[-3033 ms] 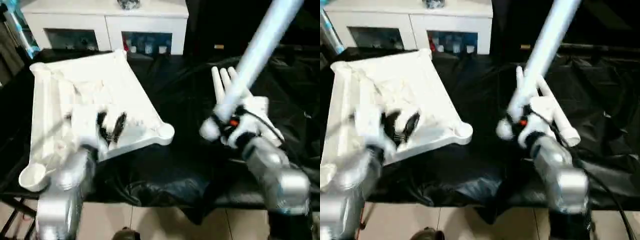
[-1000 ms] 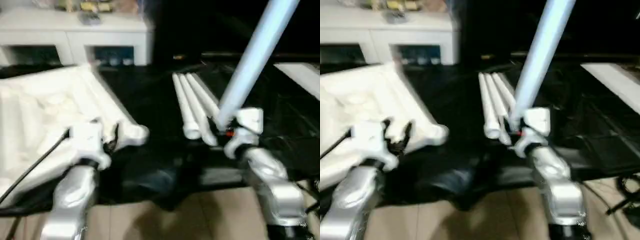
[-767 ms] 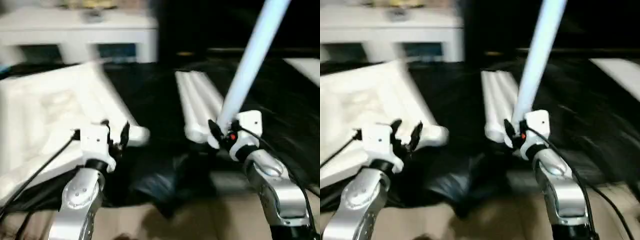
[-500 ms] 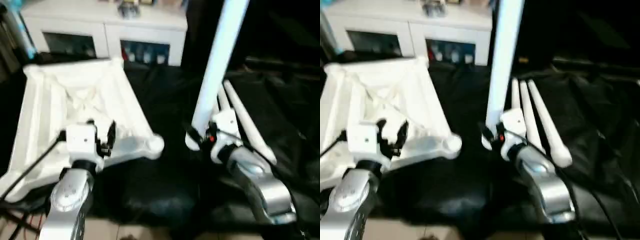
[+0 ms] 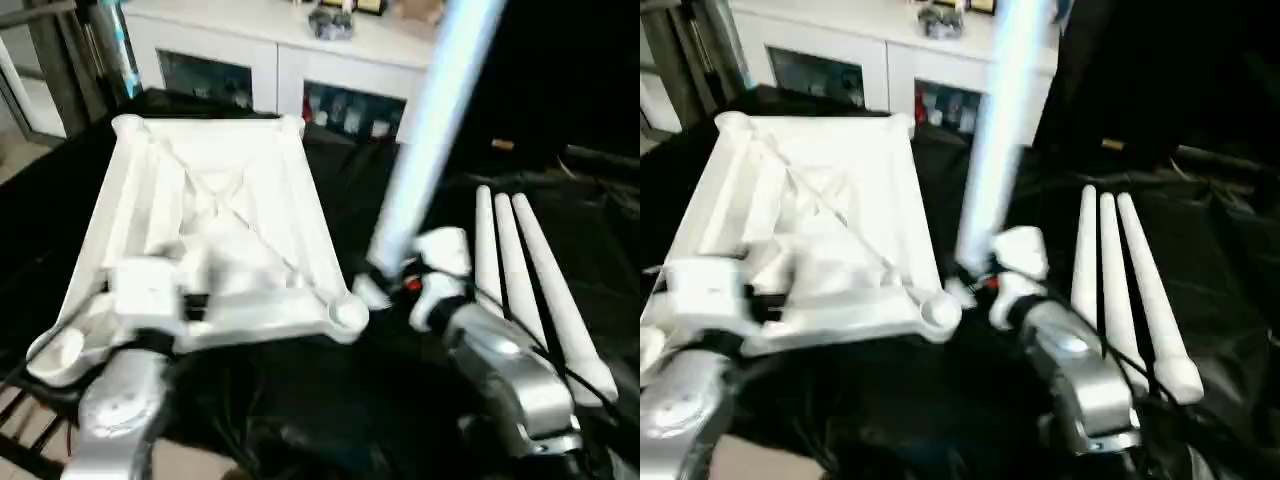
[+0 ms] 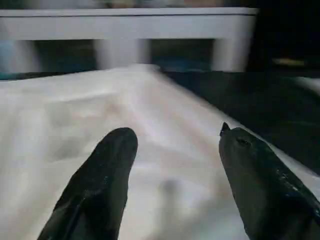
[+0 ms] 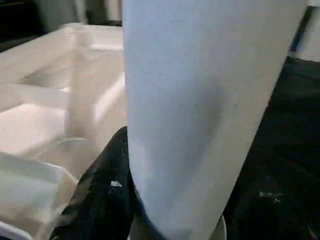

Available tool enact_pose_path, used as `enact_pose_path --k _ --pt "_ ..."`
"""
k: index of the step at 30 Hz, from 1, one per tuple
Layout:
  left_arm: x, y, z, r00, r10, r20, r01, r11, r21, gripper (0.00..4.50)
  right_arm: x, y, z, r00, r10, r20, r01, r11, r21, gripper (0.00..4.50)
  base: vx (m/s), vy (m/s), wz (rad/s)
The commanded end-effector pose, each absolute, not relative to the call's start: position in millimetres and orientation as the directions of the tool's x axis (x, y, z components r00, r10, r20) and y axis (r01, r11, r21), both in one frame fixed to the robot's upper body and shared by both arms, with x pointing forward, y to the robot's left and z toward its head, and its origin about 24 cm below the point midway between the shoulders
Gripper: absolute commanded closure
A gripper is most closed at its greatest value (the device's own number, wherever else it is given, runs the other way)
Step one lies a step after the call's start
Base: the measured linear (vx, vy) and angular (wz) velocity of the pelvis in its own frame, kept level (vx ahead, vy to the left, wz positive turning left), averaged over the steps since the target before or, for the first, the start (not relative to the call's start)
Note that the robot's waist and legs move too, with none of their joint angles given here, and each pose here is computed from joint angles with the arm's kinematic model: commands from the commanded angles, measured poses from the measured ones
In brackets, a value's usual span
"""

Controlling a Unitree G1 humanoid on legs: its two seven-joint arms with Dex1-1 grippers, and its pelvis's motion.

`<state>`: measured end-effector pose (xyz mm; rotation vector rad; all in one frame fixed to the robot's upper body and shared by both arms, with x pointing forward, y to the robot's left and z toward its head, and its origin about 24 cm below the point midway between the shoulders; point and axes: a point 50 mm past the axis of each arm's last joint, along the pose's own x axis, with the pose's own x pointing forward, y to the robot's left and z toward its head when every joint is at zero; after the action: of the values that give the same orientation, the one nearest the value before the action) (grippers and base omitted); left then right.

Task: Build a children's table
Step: Move to table

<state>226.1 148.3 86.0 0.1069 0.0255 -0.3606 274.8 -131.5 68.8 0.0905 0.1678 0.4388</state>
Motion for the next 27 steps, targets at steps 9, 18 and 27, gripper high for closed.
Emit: enact_pose_path --k 9,18,27 --pt "269.6 112.2 87.3 0.604 -0.783 -0.145 0.784 0.617 -0.069 0.64 282.6 -173.6 98.5 0.929 0.365 -0.066 -0.362 0.931 0.047 2.61 -0.09 -0.01 -0.02" --pt "276.2 144.0 69.7 0.367 -0.807 -0.463 0.887 0.454 -0.088 0.81 277.0 -179.0 103.5 0.867 0.484 -0.115 -0.491 0.871 -0.034 2.61 0.0 0.0 0.0" --pt "287.3 164.4 66.1 0.402 -0.78 -0.479 0.871 0.487 -0.062 1.73 277.7 -169.4 102.0 0.83 0.544 -0.122 -0.547 0.837 0.012 2.61 0.006 0.0 -0.01"
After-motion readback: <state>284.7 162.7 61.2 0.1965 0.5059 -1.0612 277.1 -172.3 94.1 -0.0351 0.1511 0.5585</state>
